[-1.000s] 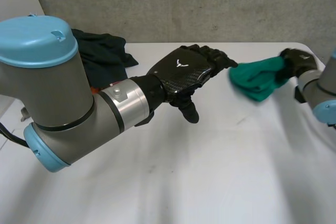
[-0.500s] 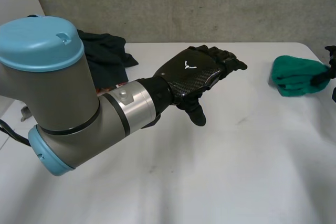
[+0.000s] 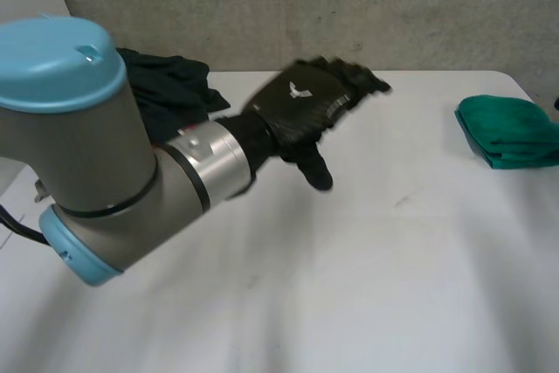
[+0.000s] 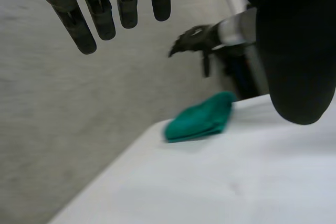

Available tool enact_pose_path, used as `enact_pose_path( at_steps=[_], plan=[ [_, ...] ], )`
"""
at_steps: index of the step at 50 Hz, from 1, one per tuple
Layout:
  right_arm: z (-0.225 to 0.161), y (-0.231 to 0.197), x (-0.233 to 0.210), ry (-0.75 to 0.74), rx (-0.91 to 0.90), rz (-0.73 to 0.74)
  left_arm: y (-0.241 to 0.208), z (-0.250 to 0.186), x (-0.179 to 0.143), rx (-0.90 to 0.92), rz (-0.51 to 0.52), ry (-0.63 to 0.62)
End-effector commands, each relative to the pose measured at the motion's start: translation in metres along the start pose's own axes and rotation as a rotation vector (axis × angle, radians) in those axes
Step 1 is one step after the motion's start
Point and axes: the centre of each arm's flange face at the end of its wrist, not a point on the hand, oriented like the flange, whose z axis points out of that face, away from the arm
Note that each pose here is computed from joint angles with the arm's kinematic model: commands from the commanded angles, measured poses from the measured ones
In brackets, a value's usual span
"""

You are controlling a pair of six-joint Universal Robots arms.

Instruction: Fold the laundry.

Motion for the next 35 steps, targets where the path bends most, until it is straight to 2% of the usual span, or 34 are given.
enact_pose_path(
  at_steps=[1,3,4,6,7,10,12,17,21,25,29,35],
  plan=[
    [-0.068,-0.046,-0.057,-0.315,0.106,-0.080,-0.019,-0.006,-0.088,0.097,0.097,-0.402],
    [-0.097,-0.049,-0.078,-0.440,0.098,-0.086,-0.018,-0.011,-0.120,0.098,0.149,-0.531],
    [-0.109,-0.051,-0.083,-0.481,0.090,-0.090,-0.011,-0.018,-0.153,0.067,0.242,-0.648],
    [-0.130,-0.058,-0.087,-0.537,0.087,-0.113,-0.005,-0.019,-0.167,0.039,0.298,-0.683],
    [-0.149,-0.062,-0.088,-0.577,0.079,-0.146,0.012,-0.020,-0.190,-0.022,0.391,-0.726],
    [-0.179,-0.062,-0.089,-0.630,0.065,-0.223,0.053,-0.025,-0.239,-0.172,0.545,-0.791],
    [-0.191,-0.058,-0.090,-0.648,0.051,-0.261,0.074,-0.025,-0.257,-0.230,0.591,-0.799],
    [-0.217,-0.044,-0.099,-0.704,0.017,-0.335,0.137,-0.025,-0.297,-0.298,0.605,-0.739],
    [-0.222,-0.038,-0.099,-0.710,-0.008,-0.333,0.162,-0.023,-0.307,-0.292,0.600,-0.681],
    [-0.226,-0.034,-0.100,-0.720,-0.026,-0.325,0.166,-0.017,-0.310,-0.267,0.612,-0.664],
    [-0.231,-0.029,-0.102,-0.733,-0.043,-0.318,0.153,-0.010,-0.319,-0.167,0.639,-0.706],
    [-0.240,-0.021,-0.104,-0.752,-0.085,-0.293,0.140,-0.007,-0.328,-0.031,0.596,-0.758]
  ],
)
